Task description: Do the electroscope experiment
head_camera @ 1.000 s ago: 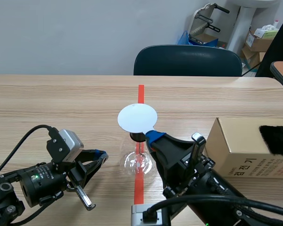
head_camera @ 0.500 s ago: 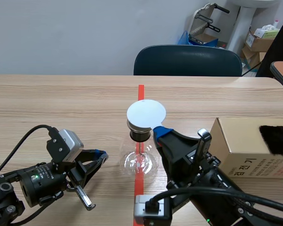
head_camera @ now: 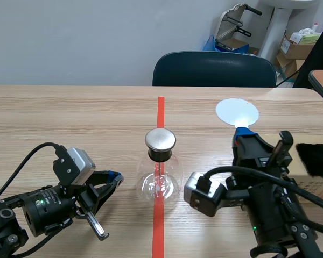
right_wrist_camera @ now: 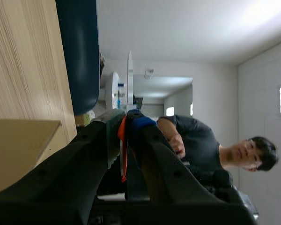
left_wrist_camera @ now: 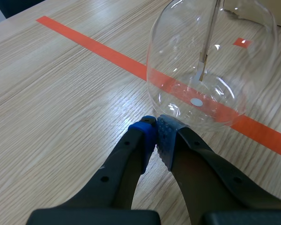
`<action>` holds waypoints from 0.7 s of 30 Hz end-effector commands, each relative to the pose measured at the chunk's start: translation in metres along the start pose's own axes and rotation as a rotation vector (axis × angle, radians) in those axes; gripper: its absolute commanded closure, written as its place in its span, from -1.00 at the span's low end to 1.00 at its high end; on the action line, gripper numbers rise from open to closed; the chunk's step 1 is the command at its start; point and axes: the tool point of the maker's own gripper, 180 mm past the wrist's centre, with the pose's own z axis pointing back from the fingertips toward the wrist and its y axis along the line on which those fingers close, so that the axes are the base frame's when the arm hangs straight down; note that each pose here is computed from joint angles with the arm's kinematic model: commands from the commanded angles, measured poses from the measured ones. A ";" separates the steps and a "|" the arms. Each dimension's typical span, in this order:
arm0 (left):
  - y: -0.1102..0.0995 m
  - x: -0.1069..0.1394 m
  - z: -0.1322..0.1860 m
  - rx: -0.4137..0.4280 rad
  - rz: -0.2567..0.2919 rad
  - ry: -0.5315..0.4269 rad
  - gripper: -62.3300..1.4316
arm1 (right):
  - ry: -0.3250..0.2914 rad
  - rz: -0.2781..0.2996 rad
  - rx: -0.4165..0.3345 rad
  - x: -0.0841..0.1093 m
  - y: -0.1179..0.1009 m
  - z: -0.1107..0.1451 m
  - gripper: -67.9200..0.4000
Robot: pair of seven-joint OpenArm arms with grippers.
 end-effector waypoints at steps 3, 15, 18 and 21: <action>-0.001 0.014 -0.005 -0.002 0.001 -0.051 0.83 | 0.067 0.009 -0.034 -0.017 -0.009 -0.004 0.94; -0.001 0.014 -0.005 -0.001 0.001 -0.051 0.83 | 0.003 0.010 -0.033 -0.005 -0.009 -0.005 0.94; -0.001 0.014 -0.005 -0.001 0.001 -0.051 0.83 | -0.082 0.011 -0.033 0.010 -0.008 -0.004 0.94; -0.001 0.014 -0.005 -0.001 0.001 -0.051 0.83 | -0.176 0.013 -0.032 0.027 -0.008 -0.002 0.94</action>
